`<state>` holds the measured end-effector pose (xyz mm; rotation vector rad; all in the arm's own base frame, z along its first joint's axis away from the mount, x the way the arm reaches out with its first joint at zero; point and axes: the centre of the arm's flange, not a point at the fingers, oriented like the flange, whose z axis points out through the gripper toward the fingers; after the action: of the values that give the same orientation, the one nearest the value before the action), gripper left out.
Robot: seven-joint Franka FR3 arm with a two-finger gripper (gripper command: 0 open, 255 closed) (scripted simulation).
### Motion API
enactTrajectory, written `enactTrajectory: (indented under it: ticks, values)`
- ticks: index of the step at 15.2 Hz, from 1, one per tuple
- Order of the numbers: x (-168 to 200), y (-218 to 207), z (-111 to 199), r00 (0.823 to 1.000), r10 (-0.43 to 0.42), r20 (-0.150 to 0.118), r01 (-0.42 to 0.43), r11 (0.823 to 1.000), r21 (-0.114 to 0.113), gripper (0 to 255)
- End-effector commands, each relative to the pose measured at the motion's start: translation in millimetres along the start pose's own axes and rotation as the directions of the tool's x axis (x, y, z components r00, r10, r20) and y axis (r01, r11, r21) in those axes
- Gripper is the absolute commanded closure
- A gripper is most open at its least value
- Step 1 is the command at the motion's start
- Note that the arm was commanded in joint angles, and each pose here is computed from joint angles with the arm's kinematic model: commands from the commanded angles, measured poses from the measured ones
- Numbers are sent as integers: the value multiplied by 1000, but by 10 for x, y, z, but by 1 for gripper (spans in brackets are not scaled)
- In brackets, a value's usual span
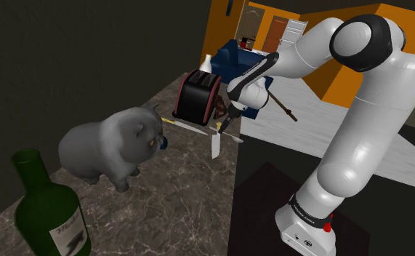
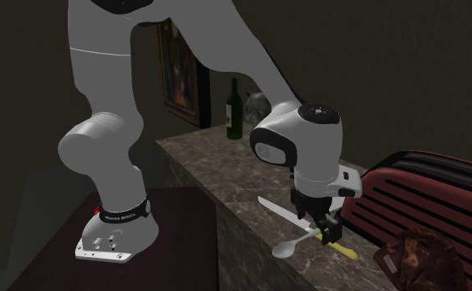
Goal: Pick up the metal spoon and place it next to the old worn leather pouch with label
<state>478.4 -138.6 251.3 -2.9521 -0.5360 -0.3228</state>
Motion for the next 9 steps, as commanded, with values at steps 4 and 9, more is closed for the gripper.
enactTrajectory:
  ticks: [4,9]
  values:
    - [0,0,-264,1000,0,0,0,1000,0,0]
    - [0,0,-500,1000,0,0,0,1000,0,0]
